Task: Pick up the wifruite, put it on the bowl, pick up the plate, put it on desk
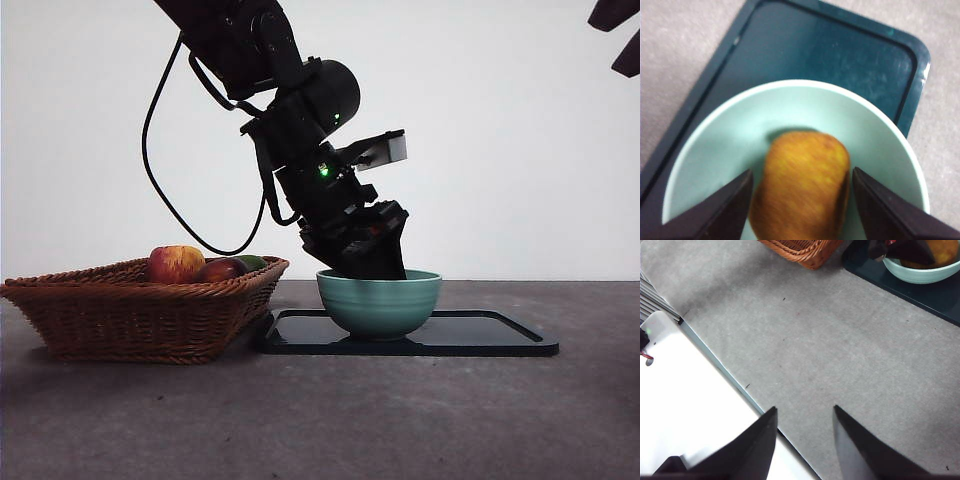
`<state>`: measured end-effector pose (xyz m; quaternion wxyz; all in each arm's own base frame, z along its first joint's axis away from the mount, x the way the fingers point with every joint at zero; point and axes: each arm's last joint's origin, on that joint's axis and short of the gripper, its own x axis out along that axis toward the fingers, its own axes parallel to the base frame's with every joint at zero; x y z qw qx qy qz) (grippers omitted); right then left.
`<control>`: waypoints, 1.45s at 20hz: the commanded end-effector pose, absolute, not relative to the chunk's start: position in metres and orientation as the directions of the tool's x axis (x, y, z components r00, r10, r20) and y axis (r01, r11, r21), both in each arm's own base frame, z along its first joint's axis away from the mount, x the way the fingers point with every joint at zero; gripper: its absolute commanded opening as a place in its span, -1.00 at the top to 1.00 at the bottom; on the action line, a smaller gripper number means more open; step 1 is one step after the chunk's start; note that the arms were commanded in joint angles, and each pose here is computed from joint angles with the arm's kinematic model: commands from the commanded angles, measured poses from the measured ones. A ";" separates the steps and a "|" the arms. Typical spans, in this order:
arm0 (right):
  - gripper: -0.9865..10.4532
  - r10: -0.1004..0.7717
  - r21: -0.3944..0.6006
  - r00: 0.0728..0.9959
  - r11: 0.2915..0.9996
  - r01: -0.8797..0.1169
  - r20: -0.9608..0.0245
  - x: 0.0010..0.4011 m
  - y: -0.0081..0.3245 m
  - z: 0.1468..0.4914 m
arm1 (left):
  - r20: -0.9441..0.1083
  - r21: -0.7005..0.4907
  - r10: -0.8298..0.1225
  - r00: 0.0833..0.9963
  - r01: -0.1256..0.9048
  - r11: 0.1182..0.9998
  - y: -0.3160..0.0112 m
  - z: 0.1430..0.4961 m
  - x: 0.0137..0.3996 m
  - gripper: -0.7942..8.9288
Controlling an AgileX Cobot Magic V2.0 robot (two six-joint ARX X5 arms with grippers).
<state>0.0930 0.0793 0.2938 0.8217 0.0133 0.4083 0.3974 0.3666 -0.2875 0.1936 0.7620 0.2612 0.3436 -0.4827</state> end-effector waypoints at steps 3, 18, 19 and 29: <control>0.52 0.672 0.351 0.350 0.678 -0.646 -0.653 0.093 0.081 0.297 | -0.781 0.068 -0.556 0.285 0.923 0.378 -0.295 0.187 0.368 0.20; 0.52 0.672 0.348 0.351 0.677 -0.649 -0.653 0.093 0.081 0.297 | -0.791 0.042 -0.547 0.272 0.917 0.396 -0.294 0.188 0.366 0.48; 0.52 0.671 0.348 0.350 0.677 -0.649 -0.653 0.093 0.081 0.297 | -0.788 0.039 -0.550 0.277 0.914 0.404 -0.294 0.191 0.367 0.48; 0.52 0.676 0.341 0.367 0.676 -0.653 -0.638 0.095 0.082 0.298 | -0.739 -0.014 -0.581 0.341 0.854 0.519 -0.290 0.270 0.382 0.48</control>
